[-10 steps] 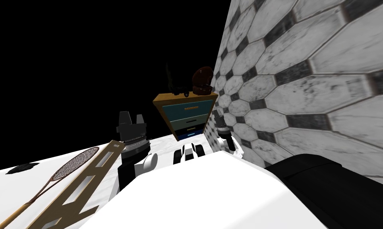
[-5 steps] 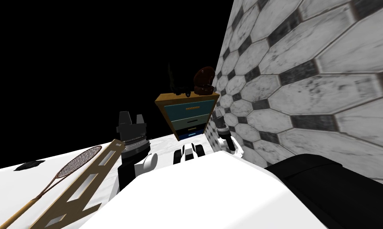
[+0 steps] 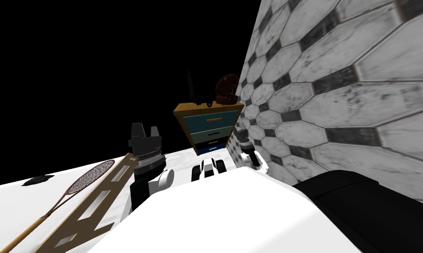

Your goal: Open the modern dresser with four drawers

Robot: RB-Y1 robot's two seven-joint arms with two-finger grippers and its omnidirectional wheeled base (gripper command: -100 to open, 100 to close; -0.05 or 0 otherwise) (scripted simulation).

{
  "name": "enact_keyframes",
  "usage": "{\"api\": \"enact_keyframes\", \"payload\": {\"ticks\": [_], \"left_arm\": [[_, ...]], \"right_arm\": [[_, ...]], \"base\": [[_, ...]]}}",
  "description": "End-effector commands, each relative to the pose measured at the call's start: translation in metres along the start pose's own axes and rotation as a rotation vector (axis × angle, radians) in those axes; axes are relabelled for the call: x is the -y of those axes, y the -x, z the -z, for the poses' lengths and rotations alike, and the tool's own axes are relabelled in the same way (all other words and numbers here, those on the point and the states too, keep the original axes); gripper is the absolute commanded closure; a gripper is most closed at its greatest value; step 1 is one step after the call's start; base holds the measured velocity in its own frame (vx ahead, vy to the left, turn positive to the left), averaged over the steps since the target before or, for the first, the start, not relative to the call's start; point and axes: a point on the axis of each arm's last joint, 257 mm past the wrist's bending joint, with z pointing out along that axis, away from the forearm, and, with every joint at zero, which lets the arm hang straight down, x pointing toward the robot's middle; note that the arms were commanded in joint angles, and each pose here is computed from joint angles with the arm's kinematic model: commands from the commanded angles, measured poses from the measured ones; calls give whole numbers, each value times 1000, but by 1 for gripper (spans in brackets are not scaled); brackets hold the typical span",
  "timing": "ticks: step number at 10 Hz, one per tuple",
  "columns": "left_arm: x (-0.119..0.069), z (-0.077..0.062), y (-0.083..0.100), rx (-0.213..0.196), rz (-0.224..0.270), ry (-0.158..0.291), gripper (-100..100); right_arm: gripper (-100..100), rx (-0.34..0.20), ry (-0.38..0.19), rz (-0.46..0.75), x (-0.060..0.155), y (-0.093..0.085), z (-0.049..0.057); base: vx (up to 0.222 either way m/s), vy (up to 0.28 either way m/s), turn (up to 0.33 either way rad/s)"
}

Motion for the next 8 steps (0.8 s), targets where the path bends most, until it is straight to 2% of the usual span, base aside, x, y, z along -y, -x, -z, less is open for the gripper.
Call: {"api": "enact_keyframes", "payload": {"ticks": [1,2,4,5,7,8], "left_arm": [[0,0,0,0,0,0,0],[0,0,0,0,0,0,0],[0,0,0,0,0,0,0],[0,0,0,0,0,0,0],[0,0,0,0,0,0,0],[0,0,0,0,0,0,0]], "right_arm": [[-100,-8,7,83,0,-4,3],[-100,-29,19,136,3,-13,9],[-100,-29,20,189,3,-13,9],[-100,-49,31,241,7,-22,15],[-100,-49,33,294,7,-22,15],[-100,-70,44,344,11,-32,21]], "base": [[5,17,-5],[7,36,32],[6,27,8],[8,30,33],[7,28,6],[9,33,29]]}}
